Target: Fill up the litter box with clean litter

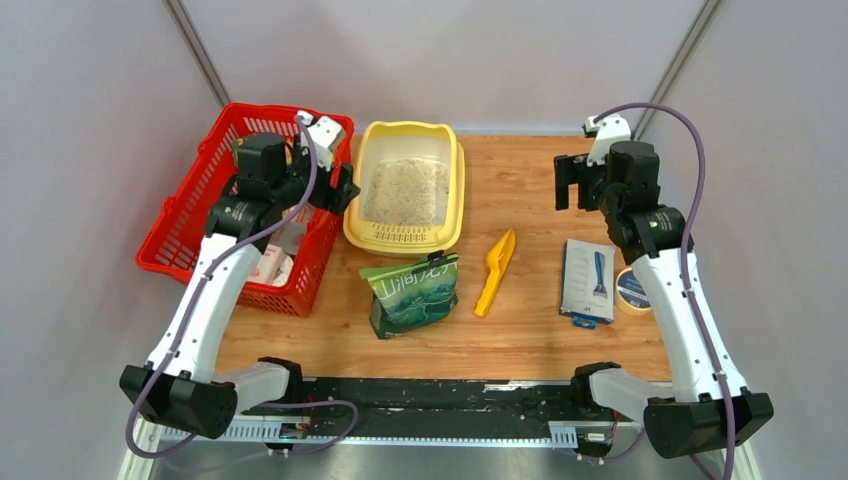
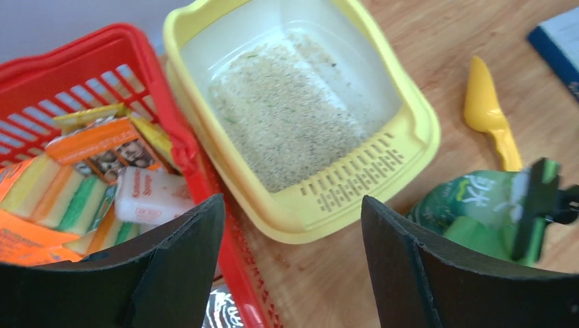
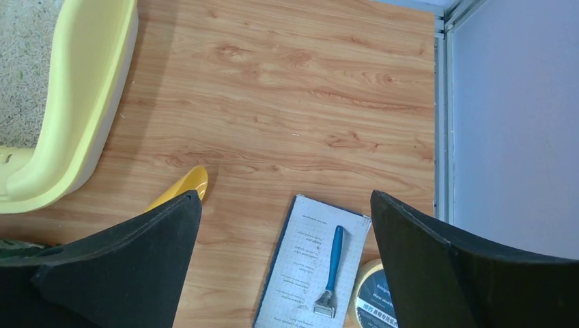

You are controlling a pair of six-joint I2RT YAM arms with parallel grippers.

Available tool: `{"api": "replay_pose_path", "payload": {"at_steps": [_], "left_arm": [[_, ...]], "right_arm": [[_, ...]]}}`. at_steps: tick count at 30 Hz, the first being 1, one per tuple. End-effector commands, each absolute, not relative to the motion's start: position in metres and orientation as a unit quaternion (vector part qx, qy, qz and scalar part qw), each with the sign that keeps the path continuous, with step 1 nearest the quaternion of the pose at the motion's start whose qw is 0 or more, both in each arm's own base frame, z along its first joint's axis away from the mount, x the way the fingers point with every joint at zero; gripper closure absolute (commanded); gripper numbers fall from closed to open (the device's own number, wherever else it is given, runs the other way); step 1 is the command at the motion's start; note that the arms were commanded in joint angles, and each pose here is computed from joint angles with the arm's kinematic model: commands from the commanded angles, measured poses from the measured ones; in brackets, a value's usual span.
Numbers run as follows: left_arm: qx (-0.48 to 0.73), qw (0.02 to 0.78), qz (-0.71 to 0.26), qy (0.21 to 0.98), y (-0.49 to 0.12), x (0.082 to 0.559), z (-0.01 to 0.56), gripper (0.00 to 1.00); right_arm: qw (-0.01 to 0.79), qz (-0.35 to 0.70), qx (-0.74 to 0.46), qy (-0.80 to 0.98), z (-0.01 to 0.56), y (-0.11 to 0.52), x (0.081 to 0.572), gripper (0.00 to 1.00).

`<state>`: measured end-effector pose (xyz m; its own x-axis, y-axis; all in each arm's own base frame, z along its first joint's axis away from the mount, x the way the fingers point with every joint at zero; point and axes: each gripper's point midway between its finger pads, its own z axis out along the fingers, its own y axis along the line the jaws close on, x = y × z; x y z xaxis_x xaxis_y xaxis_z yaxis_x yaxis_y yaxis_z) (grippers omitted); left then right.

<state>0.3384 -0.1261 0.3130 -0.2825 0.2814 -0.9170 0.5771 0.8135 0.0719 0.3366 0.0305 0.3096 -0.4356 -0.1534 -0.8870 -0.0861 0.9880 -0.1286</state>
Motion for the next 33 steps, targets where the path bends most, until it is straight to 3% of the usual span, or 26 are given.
{"api": "replay_pose_path", "payload": {"at_steps": [1, 3, 7, 13, 19, 24, 33], "left_arm": [[0.386, 0.53, -0.212, 0.725, -0.167, 0.293, 0.348, 0.19], [0.443, 0.481, -0.237, 0.719, -0.185, 0.26, 0.335, 0.2], [0.553, 0.388, -0.247, 0.695, -0.194, 0.21, 0.287, 0.2], [0.606, 0.291, -0.228, 0.705, -0.19, 0.175, 0.211, 0.28], [0.541, 0.298, -0.23, 0.752, -0.197, 0.184, 0.183, 0.34], [0.514, 0.303, -0.252, 0.762, -0.204, 0.183, 0.187, 0.37], [0.508, 0.31, -0.276, 0.754, -0.216, 0.186, 0.194, 0.4]], "right_arm": [[0.549, 0.008, -0.143, 0.824, 0.329, 0.052, 0.335, 0.0], [0.55, 0.015, -0.223, 0.805, 0.327, 0.064, 0.329, 0.0], [0.515, 0.131, -0.454, 0.715, 0.314, 0.123, 0.279, 0.0], [0.444, 0.222, -0.526, 0.69, 0.292, 0.163, 0.249, 0.0], [0.303, 0.287, -0.651, 0.634, 0.25, 0.192, 0.214, 0.0], [0.286, 0.27, -0.716, 0.577, 0.239, 0.22, 0.213, 0.02], [0.302, 0.304, -0.719, 0.547, 0.241, 0.276, 0.227, 0.12]]}}
